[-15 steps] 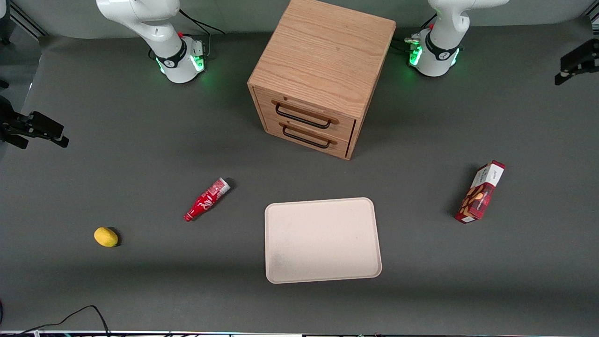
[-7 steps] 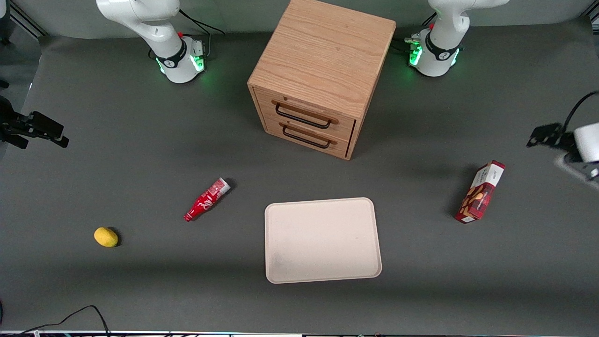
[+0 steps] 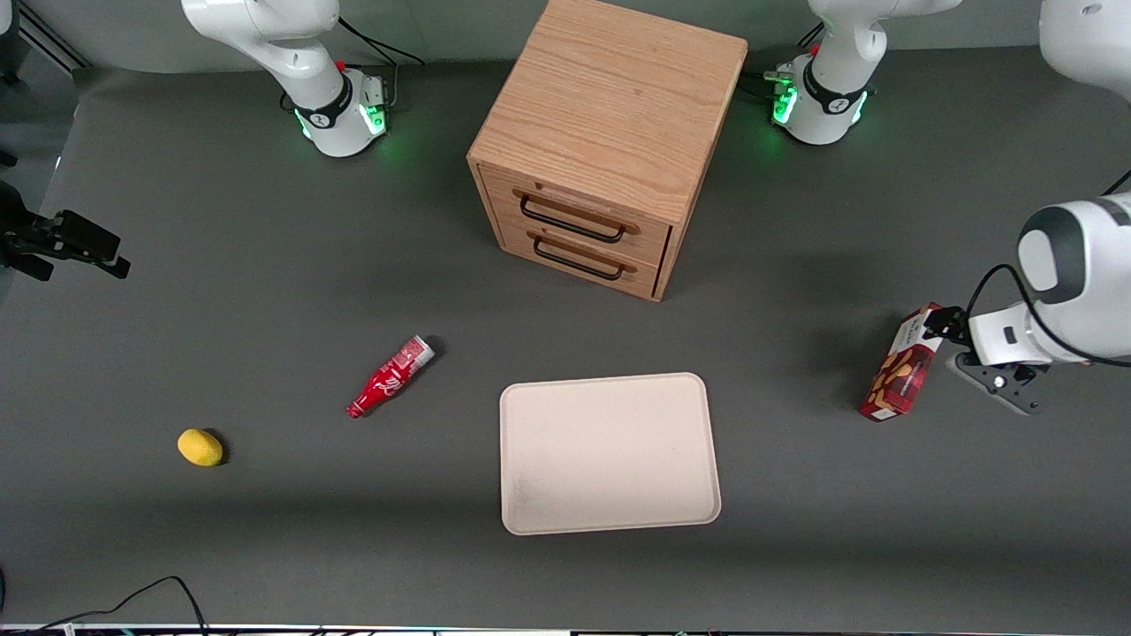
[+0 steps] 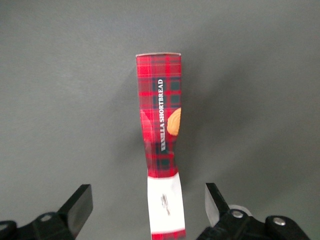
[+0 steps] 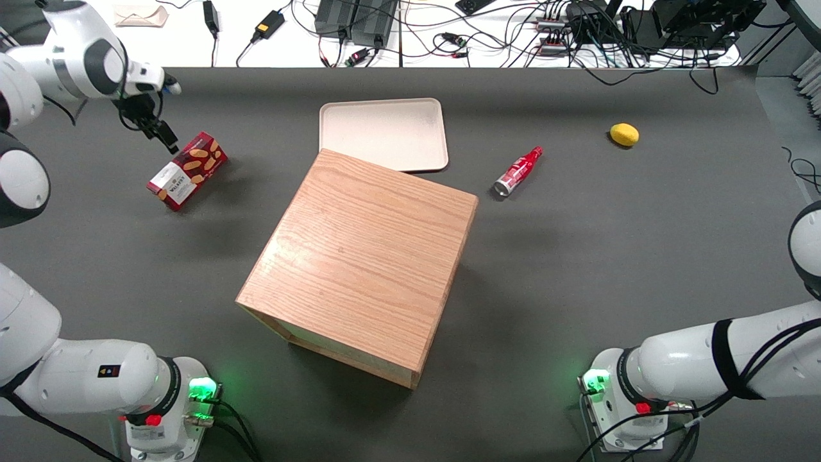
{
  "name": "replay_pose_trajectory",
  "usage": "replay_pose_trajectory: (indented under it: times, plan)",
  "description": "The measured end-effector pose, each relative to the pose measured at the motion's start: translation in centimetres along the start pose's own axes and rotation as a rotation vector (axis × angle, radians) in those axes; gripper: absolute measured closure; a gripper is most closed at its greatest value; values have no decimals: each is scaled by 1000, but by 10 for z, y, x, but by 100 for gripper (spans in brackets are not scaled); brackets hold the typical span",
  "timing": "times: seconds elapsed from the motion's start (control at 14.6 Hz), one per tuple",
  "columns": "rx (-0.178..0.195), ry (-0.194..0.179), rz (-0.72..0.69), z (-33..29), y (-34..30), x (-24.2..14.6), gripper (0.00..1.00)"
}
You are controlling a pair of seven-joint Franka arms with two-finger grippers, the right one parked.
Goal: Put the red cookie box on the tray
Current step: 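Lower the open left gripper over the red shortbread box, then close the left gripper on the red shortbread box and lift it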
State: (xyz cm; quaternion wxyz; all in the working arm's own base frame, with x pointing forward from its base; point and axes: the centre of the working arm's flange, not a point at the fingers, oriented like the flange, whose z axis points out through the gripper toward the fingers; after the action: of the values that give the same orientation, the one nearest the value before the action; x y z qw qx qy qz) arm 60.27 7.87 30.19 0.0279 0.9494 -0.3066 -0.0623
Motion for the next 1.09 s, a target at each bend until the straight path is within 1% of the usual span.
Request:
replay_pose_trajectory:
  times: [0.21, 0.34, 0.48, 0.55, 0.62, 0.68, 0.75, 0.89, 1.03, 1.09]
  plan:
    - [15, 25, -6, 33, 1, -2, 0]
    - [14, 37, -14, 52, 3, -1, 0]
    - [25, 67, -28, 70, 4, 0, 0]
    - [25, 79, -39, 80, 5, -1, 3]
    - [20, 83, -48, 87, 6, -1, 4]
    - [15, 85, -55, 92, 6, -2, 10]
    - [12, 87, -59, 93, 6, -2, 24]
    - [11, 91, -62, 90, 5, 0, 48]
    - [5, 88, -62, 87, 4, 1, 66]
    - [3, 86, -62, 86, 4, 1, 72]
